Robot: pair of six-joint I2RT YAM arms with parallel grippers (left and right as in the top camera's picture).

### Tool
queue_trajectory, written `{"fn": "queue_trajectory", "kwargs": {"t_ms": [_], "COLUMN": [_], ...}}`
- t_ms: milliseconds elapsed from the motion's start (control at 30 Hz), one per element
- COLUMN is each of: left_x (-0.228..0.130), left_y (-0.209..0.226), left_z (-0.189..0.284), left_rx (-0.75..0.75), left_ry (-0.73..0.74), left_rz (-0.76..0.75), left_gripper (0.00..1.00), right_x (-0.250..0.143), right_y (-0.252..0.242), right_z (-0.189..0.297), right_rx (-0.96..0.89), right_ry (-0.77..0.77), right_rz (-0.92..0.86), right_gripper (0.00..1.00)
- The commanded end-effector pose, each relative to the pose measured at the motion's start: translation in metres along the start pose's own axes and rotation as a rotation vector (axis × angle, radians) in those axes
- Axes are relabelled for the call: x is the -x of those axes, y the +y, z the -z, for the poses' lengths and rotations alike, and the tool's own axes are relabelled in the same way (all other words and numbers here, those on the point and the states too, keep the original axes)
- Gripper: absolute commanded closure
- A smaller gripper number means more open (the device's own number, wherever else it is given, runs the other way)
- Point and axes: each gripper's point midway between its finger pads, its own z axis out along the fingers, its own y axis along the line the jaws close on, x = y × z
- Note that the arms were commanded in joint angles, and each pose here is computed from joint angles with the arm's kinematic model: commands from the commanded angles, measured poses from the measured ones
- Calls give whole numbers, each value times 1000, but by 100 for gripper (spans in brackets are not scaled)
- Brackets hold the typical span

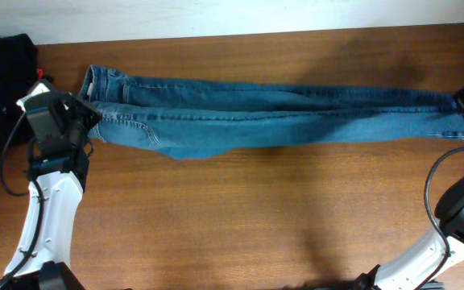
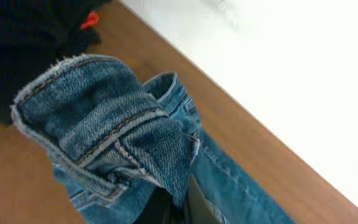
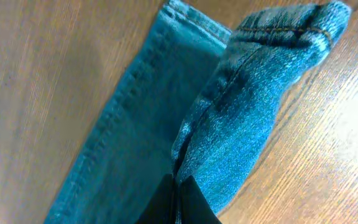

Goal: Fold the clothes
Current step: 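Lift the lower edge with both grippers and fold it up over the upper half, then lay the folded edge down along the top edge and open both grippers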

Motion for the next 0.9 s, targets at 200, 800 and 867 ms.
{"fn": "queue_trajectory", "kwargs": {"t_ms": [200, 800, 867], "left_x": [28, 35, 36], "left_y": [1, 9, 8], "left_z": [-25, -50, -53], "left_rx": [0, 20, 14], "left_ry": [-115, -193, -204], "left_rz": [-5, -8, -7], "left_gripper": [99, 99, 99], "right_x": [23, 31, 31], "right_y": [-4, 17, 27], "right_z": [3, -30, -31], "right_rx": [-51, -7, 11], "right_ry": [-98, -143, -156], "right_rz": [-47, -5, 6], "right_gripper": [96, 96, 96]}}
